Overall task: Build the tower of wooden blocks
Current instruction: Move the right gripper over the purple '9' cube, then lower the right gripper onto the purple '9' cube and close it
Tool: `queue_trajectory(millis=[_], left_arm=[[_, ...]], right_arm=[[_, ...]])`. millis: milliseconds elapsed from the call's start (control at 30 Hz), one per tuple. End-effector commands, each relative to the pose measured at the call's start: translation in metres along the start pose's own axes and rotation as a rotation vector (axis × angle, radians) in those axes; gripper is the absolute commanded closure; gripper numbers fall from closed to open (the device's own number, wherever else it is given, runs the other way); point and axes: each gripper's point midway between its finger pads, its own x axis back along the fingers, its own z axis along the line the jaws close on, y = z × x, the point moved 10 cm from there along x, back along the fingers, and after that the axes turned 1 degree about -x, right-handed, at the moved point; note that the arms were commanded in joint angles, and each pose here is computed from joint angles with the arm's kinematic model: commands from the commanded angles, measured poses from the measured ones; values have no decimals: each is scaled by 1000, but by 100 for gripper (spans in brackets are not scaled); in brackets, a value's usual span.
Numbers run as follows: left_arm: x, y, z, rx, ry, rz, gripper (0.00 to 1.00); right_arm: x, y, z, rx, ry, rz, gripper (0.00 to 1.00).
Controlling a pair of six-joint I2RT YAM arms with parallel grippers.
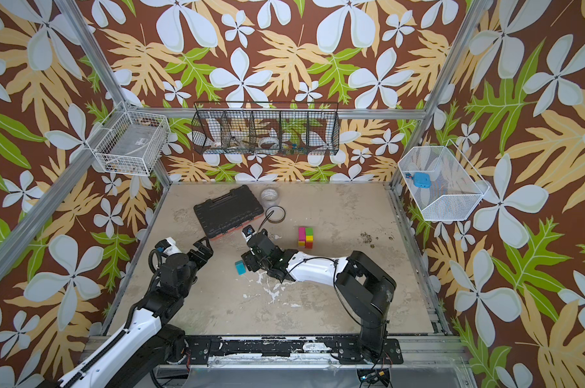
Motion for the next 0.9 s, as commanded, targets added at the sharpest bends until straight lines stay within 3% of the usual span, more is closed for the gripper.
queue_trajectory(millis=[0, 200, 467, 867], left_arm=[[1, 1, 1, 5, 10, -17, 0], [2, 2, 1, 5, 9, -21, 0], [2, 2, 1, 6, 10, -24, 0], [1, 2, 0, 6, 4, -18, 0]], right_arm=[[-3, -15, -1, 3, -6, 77, 28], [-17, -24, 5, 21, 17, 120, 29], [-43, -26, 10, 40, -24, 176, 41], [-65, -25, 7, 62, -100, 198, 41]])
